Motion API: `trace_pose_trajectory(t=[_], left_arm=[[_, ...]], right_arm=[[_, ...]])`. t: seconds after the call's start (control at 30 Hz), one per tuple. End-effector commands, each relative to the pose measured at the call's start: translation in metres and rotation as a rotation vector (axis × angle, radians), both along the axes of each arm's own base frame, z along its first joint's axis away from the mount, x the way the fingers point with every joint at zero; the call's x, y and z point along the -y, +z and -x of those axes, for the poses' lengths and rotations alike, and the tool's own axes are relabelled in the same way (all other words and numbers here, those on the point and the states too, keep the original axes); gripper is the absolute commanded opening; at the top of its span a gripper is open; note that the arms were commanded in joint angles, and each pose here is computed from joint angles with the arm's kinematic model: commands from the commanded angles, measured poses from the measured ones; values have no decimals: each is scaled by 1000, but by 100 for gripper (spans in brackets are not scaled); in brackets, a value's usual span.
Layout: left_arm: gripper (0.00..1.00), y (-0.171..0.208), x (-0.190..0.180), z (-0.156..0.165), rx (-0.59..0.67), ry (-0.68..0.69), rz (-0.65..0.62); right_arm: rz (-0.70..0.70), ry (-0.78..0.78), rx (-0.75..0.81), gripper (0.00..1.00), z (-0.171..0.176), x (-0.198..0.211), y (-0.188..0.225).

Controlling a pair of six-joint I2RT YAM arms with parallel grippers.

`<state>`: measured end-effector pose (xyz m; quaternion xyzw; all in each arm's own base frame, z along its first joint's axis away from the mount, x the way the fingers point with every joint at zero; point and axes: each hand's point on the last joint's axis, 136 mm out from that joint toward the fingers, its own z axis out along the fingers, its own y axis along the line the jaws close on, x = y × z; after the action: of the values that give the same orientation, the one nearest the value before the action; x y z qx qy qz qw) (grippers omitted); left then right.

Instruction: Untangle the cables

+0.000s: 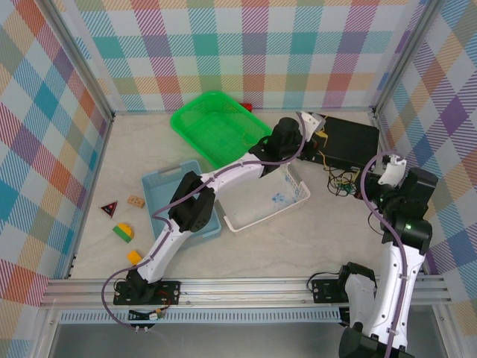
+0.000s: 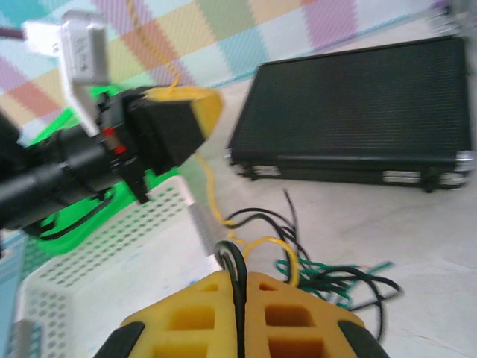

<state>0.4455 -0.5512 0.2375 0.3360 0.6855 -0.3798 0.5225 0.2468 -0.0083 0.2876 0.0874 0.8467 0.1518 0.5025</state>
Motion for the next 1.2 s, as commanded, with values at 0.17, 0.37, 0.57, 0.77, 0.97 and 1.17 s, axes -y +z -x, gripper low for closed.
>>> trace_pose_trajectory(t=[0.17, 0.37, 0.57, 0.77, 0.97, 1.17], left_arm=[[0, 7, -26, -15, 33, 38, -13], [0, 13, -34, -10, 41, 32, -15], [0, 17, -41, -4, 55, 29, -33], [0, 26, -46, 5, 59, 7, -23], [0, 57, -29, 24, 70, -89, 100], [0, 68, -17, 35, 89, -108, 121]], right_arm=[[195, -431, -108, 0, 16, 81, -13], [208, -621, -153, 0, 17, 124, -35], [170, -733, -163, 0, 22, 150, -56], [58, -581, -142, 0, -2, 129, -82], [-122, -267, -76, 0, -32, 71, -99], [-173, -220, -83, 47, -22, 52, -91]])
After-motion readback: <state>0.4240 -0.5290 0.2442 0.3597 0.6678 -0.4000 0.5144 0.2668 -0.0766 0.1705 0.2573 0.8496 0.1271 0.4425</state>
